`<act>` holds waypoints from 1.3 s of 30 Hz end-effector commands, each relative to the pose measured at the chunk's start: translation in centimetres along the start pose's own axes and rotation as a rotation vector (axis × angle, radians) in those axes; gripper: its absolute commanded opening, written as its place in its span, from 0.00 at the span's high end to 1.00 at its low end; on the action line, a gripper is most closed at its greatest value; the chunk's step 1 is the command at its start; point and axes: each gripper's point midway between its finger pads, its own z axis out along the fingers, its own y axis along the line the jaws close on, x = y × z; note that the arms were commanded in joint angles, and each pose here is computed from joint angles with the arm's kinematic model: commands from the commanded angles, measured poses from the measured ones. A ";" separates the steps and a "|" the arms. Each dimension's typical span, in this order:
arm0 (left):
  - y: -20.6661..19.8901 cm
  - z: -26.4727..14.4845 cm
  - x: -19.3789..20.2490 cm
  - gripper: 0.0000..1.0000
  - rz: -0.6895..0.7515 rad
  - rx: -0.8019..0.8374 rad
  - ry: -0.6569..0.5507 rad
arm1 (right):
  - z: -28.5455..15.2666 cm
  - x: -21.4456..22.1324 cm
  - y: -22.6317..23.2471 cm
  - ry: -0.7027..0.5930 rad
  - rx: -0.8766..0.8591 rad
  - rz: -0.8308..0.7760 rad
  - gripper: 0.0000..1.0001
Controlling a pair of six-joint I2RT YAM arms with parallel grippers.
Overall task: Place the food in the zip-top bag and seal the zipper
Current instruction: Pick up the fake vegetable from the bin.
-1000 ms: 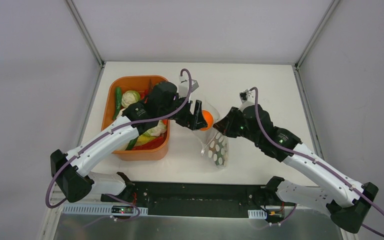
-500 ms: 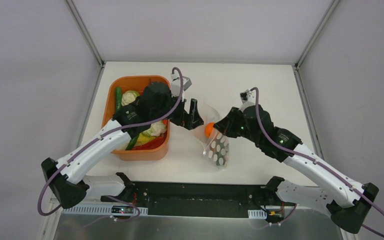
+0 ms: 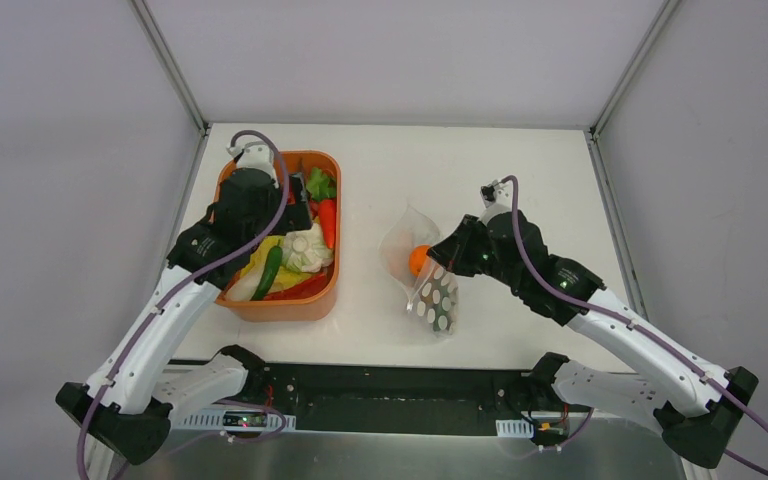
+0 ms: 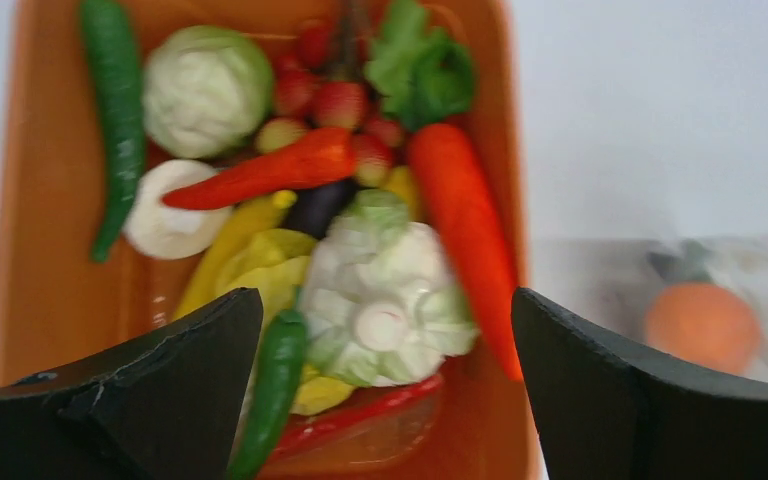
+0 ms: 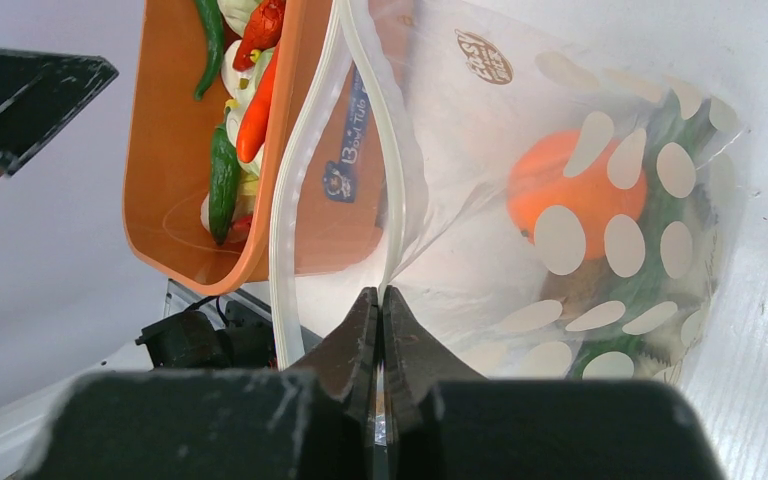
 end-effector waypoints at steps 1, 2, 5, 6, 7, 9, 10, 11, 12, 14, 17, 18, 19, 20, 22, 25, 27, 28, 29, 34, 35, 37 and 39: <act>5.7 0.9 0.4 0.04 0.021 -0.238 0.047 | -0.3 -0.9 1.4 -0.037 -0.057 0.006 0.97; 6.5 1.3 0.3 0.04 0.023 -0.271 0.060 | -0.2 -0.9 1.3 -0.036 -0.056 0.006 0.97; 8.8 2.8 -0.3 0.07 -0.007 -0.383 0.102 | -0.3 -0.9 1.4 -0.034 -0.059 0.006 0.97; 9.7 3.4 -0.5 0.08 -0.010 -0.430 0.113 | -0.3 -0.8 1.5 -0.031 -0.063 0.007 0.97; 10.5 4.1 -0.7 0.08 -0.009 -0.471 0.121 | -0.3 -0.8 1.6 -0.028 -0.066 0.007 0.98; 12.0 4.9 -1.5 0.10 0.005 -0.560 0.147 | -0.4 -0.7 1.6 -0.027 -0.073 0.012 0.97; 12.7 5.3 -1.8 0.11 0.028 -0.612 0.158 | -0.4 -0.7 1.7 -0.025 -0.074 0.012 0.97; 13.6 5.7 -2.3 0.12 0.045 -0.669 0.156 | -0.4 -0.6 1.6 -0.025 -0.072 0.014 0.97; 14.3 6.2 -2.8 0.13 0.059 -0.716 0.148 | -0.4 -0.6 1.5 -0.027 -0.071 0.016 0.97; 15.2 7.4 -3.1 0.17 0.063 -0.769 0.169 | -0.5 -0.6 1.6 -0.027 -0.076 0.017 0.97; 16.1 9.4 -3.1 0.22 0.081 -0.815 0.199 | -0.5 -0.8 1.6 -0.031 -0.077 0.016 0.97; 16.4 9.9 -3.2 0.23 0.090 -0.829 0.209 | -0.6 -0.9 1.7 -0.035 -0.077 0.015 0.97; 16.6 10.2 -3.3 0.24 0.097 -0.844 0.217 | -0.6 -0.9 1.7 -0.034 -0.078 0.013 0.97; 16.9 10.5 -3.2 0.25 0.109 -0.860 0.226 | -0.5 -0.9 1.7 -0.034 -0.078 0.012 0.97; 17.3 11.1 -2.8 0.27 0.128 -0.882 0.242 | -0.5 -0.8 1.7 -0.032 -0.075 0.011 0.97; 17.8 12.4 -2.3 0.28 0.136 -0.897 0.245 | -0.4 -0.8 1.6 -0.030 -0.072 0.009 0.97; 18.1 13.0 -2.1 0.28 0.132 -0.910 0.243 | -0.3 -0.7 1.6 -0.029 -0.073 0.010 0.97; 18.1 13.6 -2.0 0.28 0.133 -0.902 0.239 | -0.3 -0.7 1.6 -0.028 -0.074 0.012 0.97; 18.1 14.0 -1.8 0.28 0.139 -0.902 0.244 | -0.3 -0.7 1.6 -0.030 -0.076 0.014 0.97; 19.2 15.0 -1.7 0.30 0.162 -0.965 0.234 | -0.1 -0.6 1.3 -0.033 -0.069 0.014 0.97; 19.4 15.2 -1.8 0.30 0.170 -0.978 0.228 | -0.1 -0.6 1.3 -0.034 -0.068 0.013 0.97; 20.0 15.3 -2.0 0.31 0.176 -1.010 0.217 | -0.1 -0.6 1.2 -0.035 -0.068 0.009 0.97; 20.3 15.8 -2.0 0.31 0.178 -1.022 0.207 | 0.0 -0.5 1.2 -0.034 -0.066 0.005 0.97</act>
